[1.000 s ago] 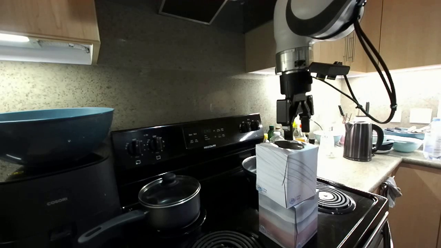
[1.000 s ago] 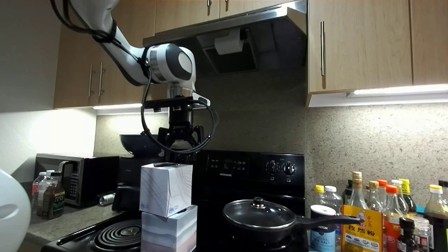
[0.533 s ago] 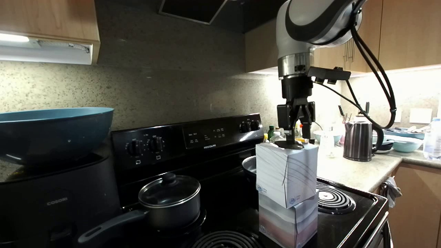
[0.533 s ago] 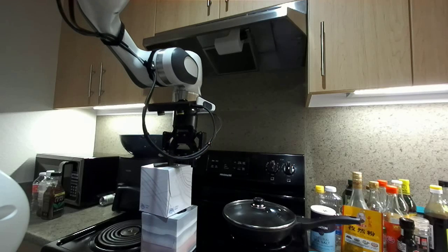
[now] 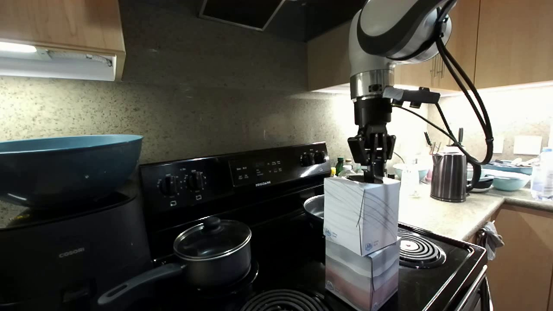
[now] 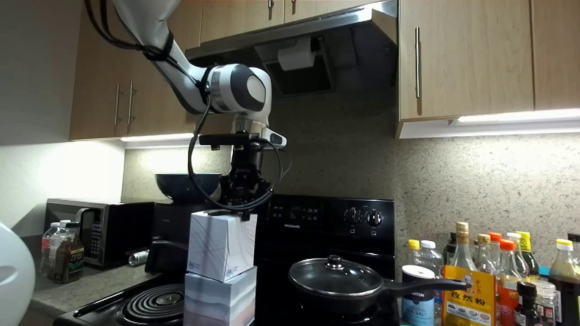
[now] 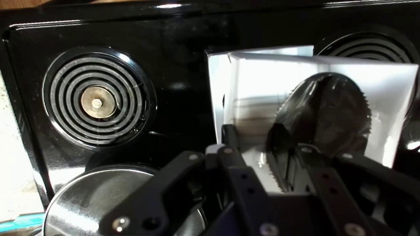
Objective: Switch between the Kleenex boxes
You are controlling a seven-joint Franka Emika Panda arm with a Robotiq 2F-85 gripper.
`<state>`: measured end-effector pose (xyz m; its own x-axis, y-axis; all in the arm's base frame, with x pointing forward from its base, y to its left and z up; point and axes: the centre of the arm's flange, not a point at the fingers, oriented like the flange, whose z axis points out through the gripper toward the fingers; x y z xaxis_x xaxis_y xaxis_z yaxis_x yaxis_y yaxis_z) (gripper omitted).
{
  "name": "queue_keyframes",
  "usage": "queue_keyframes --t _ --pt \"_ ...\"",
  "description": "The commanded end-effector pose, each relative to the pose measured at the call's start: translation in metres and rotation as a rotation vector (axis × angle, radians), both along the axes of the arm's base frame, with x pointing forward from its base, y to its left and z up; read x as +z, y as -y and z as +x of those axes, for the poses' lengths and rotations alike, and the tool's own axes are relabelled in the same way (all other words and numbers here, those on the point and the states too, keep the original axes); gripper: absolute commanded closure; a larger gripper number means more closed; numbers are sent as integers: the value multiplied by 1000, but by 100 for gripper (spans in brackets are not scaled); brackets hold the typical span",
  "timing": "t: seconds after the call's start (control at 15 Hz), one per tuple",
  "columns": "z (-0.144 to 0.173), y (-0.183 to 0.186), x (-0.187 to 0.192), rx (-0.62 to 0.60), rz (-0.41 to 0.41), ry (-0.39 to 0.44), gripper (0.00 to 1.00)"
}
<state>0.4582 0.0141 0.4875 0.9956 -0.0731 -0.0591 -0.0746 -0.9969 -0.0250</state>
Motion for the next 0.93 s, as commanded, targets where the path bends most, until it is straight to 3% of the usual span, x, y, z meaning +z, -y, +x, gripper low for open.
queue_keyframes --t 0.0,0.4,0.87 --pt "17 -4 3 -37 -4 13 92" --pt "53 -26 7 -18 -52 41 95" --pt "106 -33 13 -24 -176 102 94"
